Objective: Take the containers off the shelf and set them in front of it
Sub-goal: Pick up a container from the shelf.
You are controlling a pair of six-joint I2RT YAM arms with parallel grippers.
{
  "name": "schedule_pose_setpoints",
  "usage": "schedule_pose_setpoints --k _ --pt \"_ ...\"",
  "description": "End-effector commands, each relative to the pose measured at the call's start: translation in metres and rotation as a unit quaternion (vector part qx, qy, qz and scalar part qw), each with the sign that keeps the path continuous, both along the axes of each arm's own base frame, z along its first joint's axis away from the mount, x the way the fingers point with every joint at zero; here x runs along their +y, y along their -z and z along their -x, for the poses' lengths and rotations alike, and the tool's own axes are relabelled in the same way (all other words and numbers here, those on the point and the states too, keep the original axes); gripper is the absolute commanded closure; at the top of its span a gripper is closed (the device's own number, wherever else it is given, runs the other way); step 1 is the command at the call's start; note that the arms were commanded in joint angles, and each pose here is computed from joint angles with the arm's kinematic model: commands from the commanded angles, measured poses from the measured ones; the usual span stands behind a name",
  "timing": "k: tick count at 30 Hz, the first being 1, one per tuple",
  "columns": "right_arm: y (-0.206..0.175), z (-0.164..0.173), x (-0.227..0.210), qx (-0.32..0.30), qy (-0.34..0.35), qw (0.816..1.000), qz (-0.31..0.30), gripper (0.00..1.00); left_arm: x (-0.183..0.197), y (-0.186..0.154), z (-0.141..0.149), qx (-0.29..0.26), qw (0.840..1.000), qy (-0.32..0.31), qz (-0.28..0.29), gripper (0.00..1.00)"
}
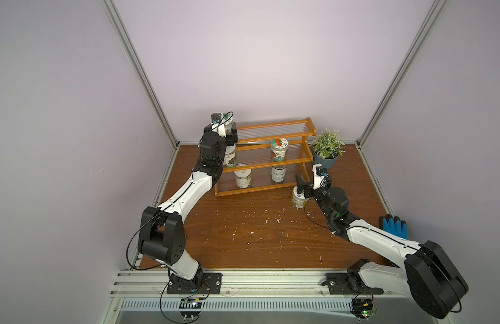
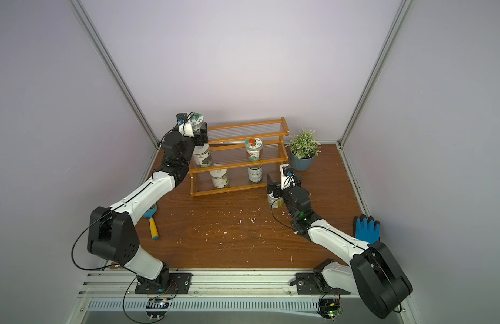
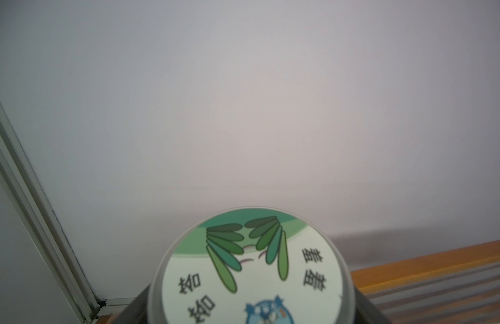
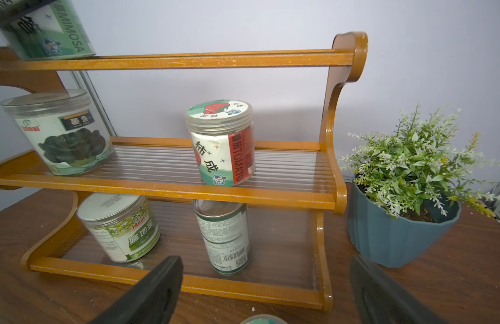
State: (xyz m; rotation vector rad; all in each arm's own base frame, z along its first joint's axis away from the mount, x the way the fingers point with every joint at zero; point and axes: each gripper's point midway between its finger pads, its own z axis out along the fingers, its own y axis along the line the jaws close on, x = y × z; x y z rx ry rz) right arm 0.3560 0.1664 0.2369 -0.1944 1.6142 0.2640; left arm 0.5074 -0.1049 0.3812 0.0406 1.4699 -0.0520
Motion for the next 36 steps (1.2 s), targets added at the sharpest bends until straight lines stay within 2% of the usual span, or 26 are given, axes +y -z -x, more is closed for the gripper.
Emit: schedule_pose_setpoints --k 1,6,11,17,21,28,36 --pt "-0.024 0.003 0.000 -0.033 0.000 0.999 -0.013 0.01 -0.010 -0.020 0.006 -0.025 1.000 0.016 -0.002 0.36" --pt "-0.025 0.004 -0.001 -0.034 0.000 0.999 -0.018 0.01 -0.019 -0.040 0.020 -0.049 0.998 0.024 -0.019 0.37" --pt "-0.029 0.006 -0.002 -0.038 -0.001 0.999 -0.023 0.01 -0.022 -0.064 0.034 -0.066 0.997 0.041 -0.012 0.37" --pt "-0.034 0.011 -0.007 -0.042 0.005 0.999 -0.029 0.01 -0.041 -0.072 0.064 -0.066 0.994 0.083 -0.006 0.37" --pt "-0.039 0.015 -0.011 -0.045 0.008 0.999 -0.028 0.01 -0.067 -0.053 0.094 -0.045 0.991 0.123 -0.009 0.37" --pt "-0.043 0.023 -0.020 -0.050 0.019 0.998 -0.027 0.01 -0.106 0.003 0.155 0.006 0.984 0.178 -0.022 0.36" --pt "-0.043 0.033 -0.030 -0.053 0.028 0.998 -0.028 0.01 -0.127 0.059 0.195 0.049 0.971 0.233 -0.017 0.33"
